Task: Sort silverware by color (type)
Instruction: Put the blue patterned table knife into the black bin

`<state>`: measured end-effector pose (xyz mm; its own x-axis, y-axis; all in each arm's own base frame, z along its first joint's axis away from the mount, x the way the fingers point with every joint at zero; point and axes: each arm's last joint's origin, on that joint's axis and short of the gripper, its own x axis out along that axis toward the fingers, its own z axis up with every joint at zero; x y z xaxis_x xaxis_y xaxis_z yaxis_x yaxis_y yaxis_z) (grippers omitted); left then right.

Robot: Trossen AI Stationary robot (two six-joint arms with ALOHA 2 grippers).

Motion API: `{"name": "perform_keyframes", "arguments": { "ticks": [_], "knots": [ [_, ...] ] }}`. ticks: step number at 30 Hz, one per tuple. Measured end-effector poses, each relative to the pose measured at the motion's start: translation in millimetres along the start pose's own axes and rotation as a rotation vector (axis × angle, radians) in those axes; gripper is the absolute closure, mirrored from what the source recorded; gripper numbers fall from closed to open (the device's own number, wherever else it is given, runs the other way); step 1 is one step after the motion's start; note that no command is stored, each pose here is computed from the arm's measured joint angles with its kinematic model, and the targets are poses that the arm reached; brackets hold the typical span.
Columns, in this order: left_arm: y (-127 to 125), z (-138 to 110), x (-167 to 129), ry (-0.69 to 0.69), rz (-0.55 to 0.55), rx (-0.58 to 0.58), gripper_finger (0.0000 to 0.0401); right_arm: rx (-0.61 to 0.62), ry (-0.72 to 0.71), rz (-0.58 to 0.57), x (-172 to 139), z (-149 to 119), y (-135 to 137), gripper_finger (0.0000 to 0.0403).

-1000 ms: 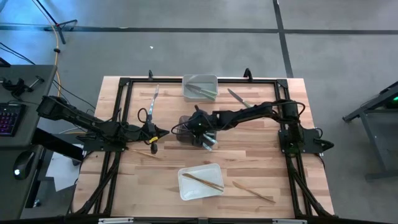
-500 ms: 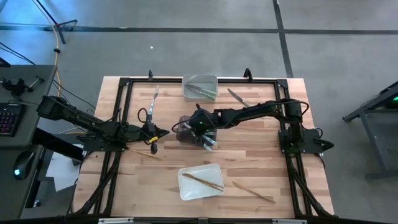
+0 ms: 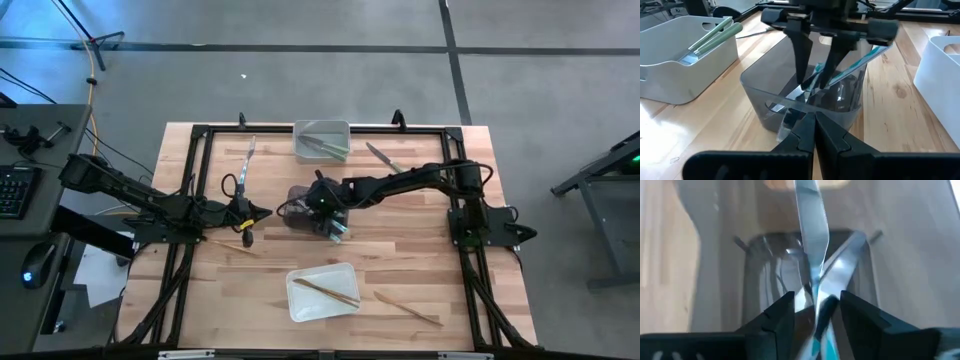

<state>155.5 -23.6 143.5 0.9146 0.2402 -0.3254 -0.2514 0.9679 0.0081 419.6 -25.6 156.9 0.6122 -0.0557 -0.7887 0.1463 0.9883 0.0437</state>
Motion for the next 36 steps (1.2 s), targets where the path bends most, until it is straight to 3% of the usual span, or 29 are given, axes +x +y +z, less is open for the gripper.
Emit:
{"name": "perform_keyframes", "arguments": {
  "ticks": [13,21,31,36],
  "knots": [
    [0.1,-0.7,0.0,0.007,0.000,0.004,0.0401,0.004,0.046,-0.038,-11.8,6.4,0.1,0.0256],
    [0.1,-0.8,0.0,0.008,0.001,0.003,0.0401,-0.128,0.019,-0.001,-16.3,13.5,19.5,0.0259],
    [0.1,-0.8,0.0,0.008,0.000,0.003,0.0401,-0.028,0.102,-0.020,-15.5,5.0,9.9,0.0342],
    [0.1,-0.8,0.0,0.008,0.000,0.003,0.0401,0.025,0.131,-0.090,-15.8,2.4,1.2,0.0375]
  ]
}}
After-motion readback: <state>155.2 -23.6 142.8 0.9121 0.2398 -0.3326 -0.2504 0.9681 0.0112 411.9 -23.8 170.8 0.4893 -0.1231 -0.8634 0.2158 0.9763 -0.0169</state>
